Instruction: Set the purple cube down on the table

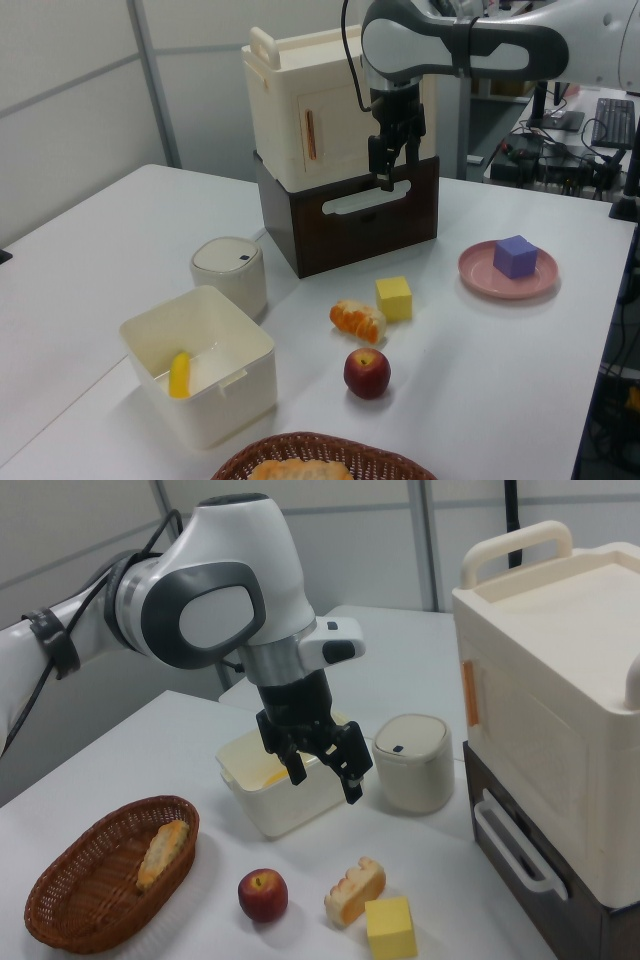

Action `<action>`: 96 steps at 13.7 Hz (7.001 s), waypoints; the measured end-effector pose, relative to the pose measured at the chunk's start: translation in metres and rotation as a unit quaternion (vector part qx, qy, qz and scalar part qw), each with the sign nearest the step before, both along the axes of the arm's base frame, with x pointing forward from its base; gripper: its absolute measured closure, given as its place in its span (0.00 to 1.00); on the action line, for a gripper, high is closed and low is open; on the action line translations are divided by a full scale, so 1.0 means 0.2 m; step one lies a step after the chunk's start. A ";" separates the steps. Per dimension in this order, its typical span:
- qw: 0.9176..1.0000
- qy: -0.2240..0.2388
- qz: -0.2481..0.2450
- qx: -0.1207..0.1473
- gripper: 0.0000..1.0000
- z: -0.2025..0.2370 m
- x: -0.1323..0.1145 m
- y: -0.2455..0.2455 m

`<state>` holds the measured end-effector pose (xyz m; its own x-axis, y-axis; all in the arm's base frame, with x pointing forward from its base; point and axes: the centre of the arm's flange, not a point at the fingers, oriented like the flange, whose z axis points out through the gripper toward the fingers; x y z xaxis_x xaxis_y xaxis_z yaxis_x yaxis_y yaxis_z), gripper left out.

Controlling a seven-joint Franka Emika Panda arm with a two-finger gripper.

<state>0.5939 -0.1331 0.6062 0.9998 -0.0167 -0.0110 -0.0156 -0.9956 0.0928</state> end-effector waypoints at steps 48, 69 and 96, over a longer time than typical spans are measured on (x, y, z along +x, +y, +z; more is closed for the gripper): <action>0.933 0.232 0.267 0.059 0.00 -1.18 -0.32 -1.33; 0.922 0.230 0.306 0.053 0.43 -1.19 -0.30 -1.24; 0.949 0.135 0.286 -0.014 0.00 -0.20 0.05 0.22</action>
